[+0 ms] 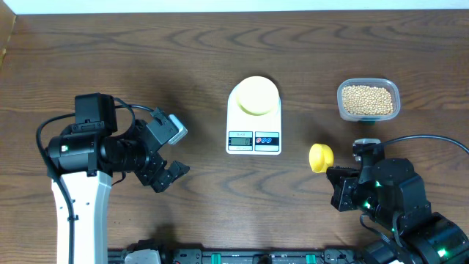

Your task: Scoop item into bowl and weigh 50g on scale

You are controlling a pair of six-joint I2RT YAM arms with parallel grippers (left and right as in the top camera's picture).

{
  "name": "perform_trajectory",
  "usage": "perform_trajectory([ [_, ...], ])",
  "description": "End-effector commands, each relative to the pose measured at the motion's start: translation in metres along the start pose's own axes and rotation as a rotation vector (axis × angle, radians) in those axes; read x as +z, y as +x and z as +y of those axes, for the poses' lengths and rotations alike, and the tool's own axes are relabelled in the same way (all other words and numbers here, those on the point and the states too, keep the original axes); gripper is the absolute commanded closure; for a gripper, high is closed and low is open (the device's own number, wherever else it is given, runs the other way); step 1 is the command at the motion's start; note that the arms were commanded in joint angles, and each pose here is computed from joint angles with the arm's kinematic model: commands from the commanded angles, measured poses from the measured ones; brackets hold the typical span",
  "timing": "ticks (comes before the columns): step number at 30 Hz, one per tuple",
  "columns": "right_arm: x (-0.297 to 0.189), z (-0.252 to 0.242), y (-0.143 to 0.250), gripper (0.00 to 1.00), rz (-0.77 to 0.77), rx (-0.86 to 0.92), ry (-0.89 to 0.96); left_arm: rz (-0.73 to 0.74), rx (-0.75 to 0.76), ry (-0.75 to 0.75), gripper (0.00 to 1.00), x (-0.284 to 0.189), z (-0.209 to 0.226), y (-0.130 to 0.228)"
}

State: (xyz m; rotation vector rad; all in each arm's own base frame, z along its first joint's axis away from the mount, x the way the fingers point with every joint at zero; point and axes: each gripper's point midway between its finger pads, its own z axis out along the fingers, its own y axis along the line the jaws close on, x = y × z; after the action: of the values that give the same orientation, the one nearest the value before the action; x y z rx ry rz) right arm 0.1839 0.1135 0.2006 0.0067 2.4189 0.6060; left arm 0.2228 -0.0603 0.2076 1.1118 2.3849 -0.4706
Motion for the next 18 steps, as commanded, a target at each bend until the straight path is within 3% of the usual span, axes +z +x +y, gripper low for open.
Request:
perform_trajectory([
  [1, -0.0071, 0.0021, -0.0077, 0.99, -0.029, -0.013, -0.002, 0.006, 0.016, 0.003, 0.02, 0.0016, 0.0003, 0.0027],
  [18, -0.0068, 0.0036, -0.0023, 0.99, -0.003, 0.112, -0.014, 0.006, 0.016, 0.003, 0.02, 0.0016, 0.0003, 0.0027],
])
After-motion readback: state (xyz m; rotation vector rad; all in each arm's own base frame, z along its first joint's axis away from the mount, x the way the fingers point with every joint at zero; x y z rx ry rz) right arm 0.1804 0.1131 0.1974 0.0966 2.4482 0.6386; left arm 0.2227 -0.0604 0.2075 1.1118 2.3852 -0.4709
